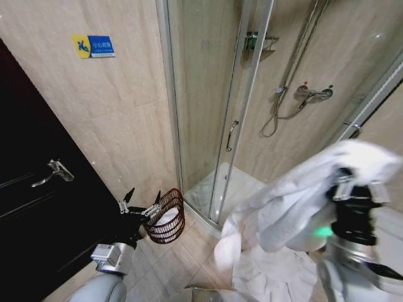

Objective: Discard the used towel into the hamper.

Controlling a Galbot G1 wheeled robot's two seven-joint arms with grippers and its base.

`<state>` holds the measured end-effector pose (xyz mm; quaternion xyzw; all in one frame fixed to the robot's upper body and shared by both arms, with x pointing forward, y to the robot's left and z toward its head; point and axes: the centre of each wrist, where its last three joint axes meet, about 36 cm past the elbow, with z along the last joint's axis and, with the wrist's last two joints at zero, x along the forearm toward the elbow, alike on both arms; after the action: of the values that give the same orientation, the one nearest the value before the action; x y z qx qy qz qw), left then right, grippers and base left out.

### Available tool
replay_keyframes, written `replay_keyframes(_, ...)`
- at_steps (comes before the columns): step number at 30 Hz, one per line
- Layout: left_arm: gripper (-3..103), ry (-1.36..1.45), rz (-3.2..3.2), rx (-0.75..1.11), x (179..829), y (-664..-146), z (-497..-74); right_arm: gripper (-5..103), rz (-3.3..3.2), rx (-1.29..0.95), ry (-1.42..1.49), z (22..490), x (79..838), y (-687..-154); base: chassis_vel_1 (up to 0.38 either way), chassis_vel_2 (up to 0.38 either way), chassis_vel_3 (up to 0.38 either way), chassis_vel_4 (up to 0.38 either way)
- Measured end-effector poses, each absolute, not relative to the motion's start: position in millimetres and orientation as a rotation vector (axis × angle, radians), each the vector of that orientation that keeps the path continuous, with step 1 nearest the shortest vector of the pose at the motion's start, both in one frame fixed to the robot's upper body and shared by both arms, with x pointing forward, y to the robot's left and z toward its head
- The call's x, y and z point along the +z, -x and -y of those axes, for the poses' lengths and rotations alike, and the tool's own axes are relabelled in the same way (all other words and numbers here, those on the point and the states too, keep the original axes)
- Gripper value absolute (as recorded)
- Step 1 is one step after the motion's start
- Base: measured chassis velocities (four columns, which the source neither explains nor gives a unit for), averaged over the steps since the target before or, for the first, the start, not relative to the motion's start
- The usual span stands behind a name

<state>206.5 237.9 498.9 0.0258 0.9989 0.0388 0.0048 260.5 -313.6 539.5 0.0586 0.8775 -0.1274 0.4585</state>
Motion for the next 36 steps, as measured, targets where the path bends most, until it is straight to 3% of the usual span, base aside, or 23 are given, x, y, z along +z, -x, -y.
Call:
replay_keyframes(17, 93, -0.081, -3.129, 0.122, 498.9, -206.5, -237.9, 11, -2.273, -0.121, -0.164, 302.4, 554.7, -248.8, 0.000, 0.000, 0.000, 0.000)
replay_keyframes(36, 93, -0.081, -3.129, 0.121, 498.9, -206.5, -237.9, 11, -2.313, -0.102, -0.113, 306.3, 561.3, -254.7, 0.000, 0.000, 0.000, 0.000)
